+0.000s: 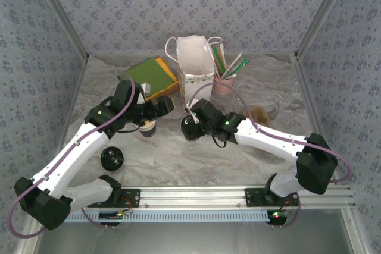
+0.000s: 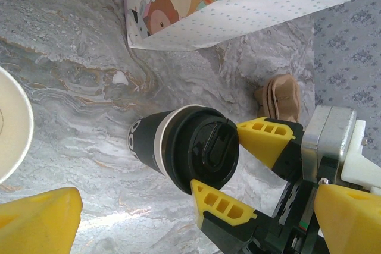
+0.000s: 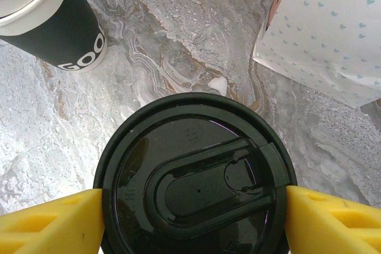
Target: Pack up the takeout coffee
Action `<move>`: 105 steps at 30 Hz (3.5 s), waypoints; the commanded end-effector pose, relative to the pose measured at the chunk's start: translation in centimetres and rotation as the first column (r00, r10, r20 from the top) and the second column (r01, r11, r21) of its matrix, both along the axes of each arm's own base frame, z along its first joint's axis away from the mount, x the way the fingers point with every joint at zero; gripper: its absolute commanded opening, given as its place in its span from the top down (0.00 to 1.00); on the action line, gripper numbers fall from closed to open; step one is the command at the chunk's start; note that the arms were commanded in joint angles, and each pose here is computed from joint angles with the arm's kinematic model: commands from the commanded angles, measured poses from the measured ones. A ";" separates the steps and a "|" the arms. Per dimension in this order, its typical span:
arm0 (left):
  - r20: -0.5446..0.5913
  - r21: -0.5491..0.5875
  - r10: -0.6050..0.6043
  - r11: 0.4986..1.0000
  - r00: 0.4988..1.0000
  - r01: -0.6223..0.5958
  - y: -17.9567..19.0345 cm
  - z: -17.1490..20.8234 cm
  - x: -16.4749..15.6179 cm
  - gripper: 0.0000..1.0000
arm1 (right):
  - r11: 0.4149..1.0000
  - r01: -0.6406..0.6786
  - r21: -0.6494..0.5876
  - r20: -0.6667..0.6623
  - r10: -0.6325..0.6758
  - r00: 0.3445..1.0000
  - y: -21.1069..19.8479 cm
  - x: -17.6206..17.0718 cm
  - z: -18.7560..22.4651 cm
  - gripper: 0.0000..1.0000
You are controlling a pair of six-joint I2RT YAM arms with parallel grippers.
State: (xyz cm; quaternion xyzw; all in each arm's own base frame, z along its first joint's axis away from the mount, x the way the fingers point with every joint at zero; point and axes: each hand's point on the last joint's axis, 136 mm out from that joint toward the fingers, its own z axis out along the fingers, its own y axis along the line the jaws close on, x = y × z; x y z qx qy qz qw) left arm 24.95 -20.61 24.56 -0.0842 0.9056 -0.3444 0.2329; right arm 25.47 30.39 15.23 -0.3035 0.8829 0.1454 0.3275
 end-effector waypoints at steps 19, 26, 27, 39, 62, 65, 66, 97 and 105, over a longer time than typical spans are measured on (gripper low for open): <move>0.009 -0.005 -0.030 1.000 1.000 0.030 -0.3 0.4 -0.4 0.00 | 1.000 -0.008 -0.010 -0.019 0.008 1.000 0.3 -0.4 -1.1 0.24; 0.011 -0.007 -0.030 1.000 0.999 0.030 -0.3 0.5 -0.4 0.00 | 1.000 -0.007 -0.006 0.002 0.007 1.000 0.6 0.0 -0.2 0.23; 0.010 -0.007 -0.031 0.999 0.999 0.031 -0.3 0.4 -0.5 0.00 | 1.000 -0.010 -0.003 0.008 0.010 1.000 0.7 0.0 0.1 0.23; 0.012 -0.007 -0.034 0.999 0.999 0.034 -0.5 0.5 -0.3 0.00 | 1.000 -0.016 -0.003 0.003 0.016 1.000 0.8 0.0 0.0 0.23; 0.000 -0.005 -0.035 0.999 0.999 0.035 -0.4 0.1 -0.6 0.00 | 0.998 -0.024 -0.059 -0.067 0.020 0.998 0.5 -0.9 -3.0 0.24; -0.002 -0.004 -0.033 0.999 0.999 0.033 -0.3 0.0 -0.6 0.00 | 0.997 -0.027 -0.068 -0.076 0.022 0.997 0.5 -1.0 -3.4 0.24; -0.001 -0.004 -0.034 0.999 0.999 0.034 -0.3 0.0 -0.7 0.00 | 0.997 -0.027 -0.072 -0.078 0.022 0.997 0.5 -1.0 -3.5 0.24; -0.001 -0.002 -0.031 1.000 1.000 0.031 -0.1 0.0 -0.8 0.00 | 1.000 -0.017 -0.017 -0.022 0.017 1.000 1.1 -0.2 1.0 0.10; -0.043 0.056 -0.057 0.997 0.997 0.059 -1.0 -1.3 -0.8 0.00 | 0.996 0.048 0.080 -0.077 -0.042 0.996 -0.1 0.4 3.6 0.18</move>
